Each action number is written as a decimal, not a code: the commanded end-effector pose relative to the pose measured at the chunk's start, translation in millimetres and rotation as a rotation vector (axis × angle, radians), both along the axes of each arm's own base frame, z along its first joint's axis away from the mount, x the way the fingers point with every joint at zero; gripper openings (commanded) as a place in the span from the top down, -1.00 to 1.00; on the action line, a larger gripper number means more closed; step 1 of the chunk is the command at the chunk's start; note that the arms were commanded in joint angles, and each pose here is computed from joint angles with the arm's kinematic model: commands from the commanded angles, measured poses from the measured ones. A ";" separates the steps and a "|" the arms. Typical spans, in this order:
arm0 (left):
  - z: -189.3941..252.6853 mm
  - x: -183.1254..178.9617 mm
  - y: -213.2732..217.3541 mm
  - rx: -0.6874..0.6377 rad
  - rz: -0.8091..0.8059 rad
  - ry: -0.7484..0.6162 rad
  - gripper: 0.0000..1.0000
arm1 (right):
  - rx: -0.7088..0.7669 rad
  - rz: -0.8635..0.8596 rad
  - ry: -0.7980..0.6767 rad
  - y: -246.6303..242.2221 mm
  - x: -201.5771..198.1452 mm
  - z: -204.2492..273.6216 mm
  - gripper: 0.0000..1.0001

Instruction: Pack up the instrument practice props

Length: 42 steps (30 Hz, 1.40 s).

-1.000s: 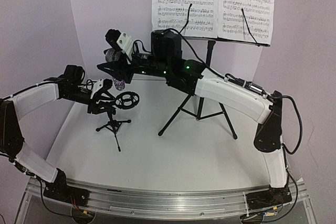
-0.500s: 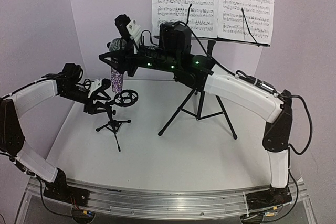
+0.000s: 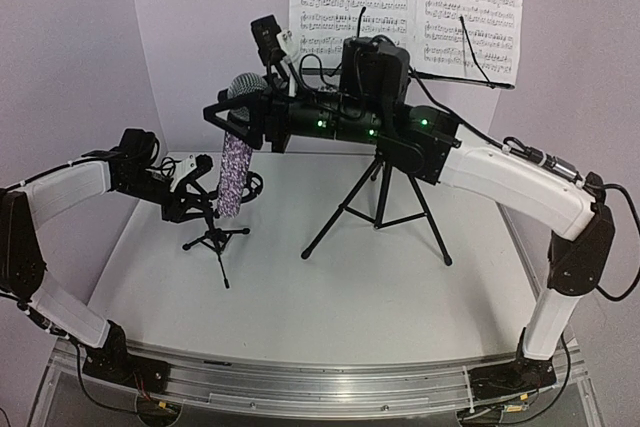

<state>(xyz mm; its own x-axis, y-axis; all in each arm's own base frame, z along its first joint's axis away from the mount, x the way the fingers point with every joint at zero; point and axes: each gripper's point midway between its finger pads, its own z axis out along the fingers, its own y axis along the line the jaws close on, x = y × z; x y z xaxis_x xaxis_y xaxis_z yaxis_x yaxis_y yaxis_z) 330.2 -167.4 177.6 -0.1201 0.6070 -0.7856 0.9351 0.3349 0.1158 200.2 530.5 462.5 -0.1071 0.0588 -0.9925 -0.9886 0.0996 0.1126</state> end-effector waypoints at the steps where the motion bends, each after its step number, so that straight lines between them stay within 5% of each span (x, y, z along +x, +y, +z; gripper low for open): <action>1: 3.6 6.2 -3.9 -0.023 0.019 -0.033 0.08 | -0.038 -0.014 0.134 2.9 5.5 -27.2 1.00; 5: 3.6 6.1 -9.0 -0.055 0.009 -0.028 0.21 | -0.087 -0.021 0.185 8.1 8.8 -55.7 1.00; 13: 10.9 12.4 -13.4 -0.113 0.026 -0.040 0.97 | -0.199 -0.074 0.280 12.5 18.7 -122.8 1.00; 22: 42.2 115.9 60.7 -0.059 0.405 -0.262 1.00 | -0.256 -0.070 0.366 20.5 19.7 -161.5 1.00; 33: 15.9 182.7 107.9 -0.024 0.554 -0.187 1.00 | -0.243 -0.126 0.496 37.5 35.3 -180.8 1.00; 34: 15.4 184.7 109.1 -0.034 0.560 -0.173 0.96 | -0.239 -0.132 0.498 38.3 37.2 -180.4 1.00; 36: 16.8 182.3 108.7 -0.055 0.558 -0.156 0.57 | -0.231 -0.145 0.505 39.8 40.0 -180.1 1.00; 39: 28.9 170.8 105.3 -0.085 0.532 -0.161 -0.69 | -0.218 -0.183 0.515 39.5 46.9 -179.6 1.00; 40: 33.2 167.2 104.0 -0.095 0.522 -0.160 -0.95 | -0.211 -0.197 0.516 39.6 49.4 -178.6 1.00; 42: 47.1 157.0 102.0 -0.119 0.503 -0.156 -0.99 | -0.199 -0.220 0.522 39.8 54.0 -177.3 1.00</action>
